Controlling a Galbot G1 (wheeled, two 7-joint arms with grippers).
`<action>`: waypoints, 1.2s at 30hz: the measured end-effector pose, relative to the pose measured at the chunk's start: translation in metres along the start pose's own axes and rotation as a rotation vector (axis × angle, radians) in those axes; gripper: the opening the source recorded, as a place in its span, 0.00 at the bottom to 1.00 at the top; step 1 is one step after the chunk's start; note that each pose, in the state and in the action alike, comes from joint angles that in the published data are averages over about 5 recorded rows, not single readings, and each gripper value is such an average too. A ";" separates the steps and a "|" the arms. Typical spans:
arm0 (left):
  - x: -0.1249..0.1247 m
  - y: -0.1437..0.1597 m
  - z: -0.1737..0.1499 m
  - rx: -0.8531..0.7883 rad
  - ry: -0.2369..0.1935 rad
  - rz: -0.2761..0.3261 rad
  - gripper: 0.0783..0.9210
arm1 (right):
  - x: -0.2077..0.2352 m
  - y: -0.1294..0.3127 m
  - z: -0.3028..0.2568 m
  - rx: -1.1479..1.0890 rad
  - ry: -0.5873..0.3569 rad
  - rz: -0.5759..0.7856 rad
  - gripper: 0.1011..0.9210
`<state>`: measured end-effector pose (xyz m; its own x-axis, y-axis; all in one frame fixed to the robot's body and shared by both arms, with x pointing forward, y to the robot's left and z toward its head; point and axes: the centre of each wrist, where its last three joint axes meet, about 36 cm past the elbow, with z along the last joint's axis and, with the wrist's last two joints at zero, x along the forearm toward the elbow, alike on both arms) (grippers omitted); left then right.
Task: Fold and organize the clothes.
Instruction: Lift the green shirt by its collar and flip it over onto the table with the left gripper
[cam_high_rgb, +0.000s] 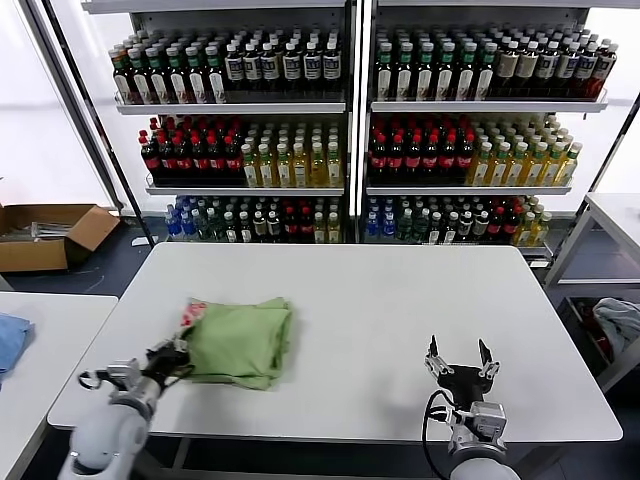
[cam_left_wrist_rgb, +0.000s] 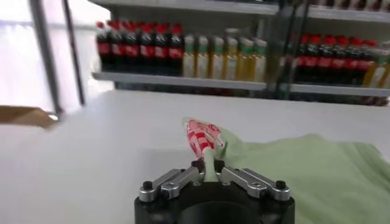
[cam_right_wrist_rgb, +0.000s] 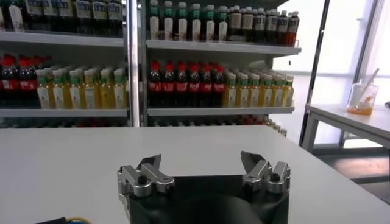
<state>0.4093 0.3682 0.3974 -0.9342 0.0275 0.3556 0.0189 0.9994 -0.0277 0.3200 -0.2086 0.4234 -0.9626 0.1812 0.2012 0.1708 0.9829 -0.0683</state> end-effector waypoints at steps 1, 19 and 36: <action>0.002 0.015 -0.007 -0.019 -0.009 -0.020 0.05 | 0.000 0.000 0.000 -0.001 0.001 -0.001 0.88; 0.018 0.111 -0.088 -0.269 -0.059 -0.124 0.05 | 0.003 -0.005 0.006 -0.004 0.016 0.026 0.88; 0.018 -0.125 -0.049 -0.187 -0.080 0.280 0.05 | 0.018 -0.007 0.013 -0.001 0.037 0.082 0.88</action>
<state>0.4078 0.2451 0.4524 -0.9086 0.3067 0.2835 0.3363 0.9398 0.0610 0.2990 -0.2130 0.4151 -0.9371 0.2622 0.2305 0.2490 0.9647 -0.0852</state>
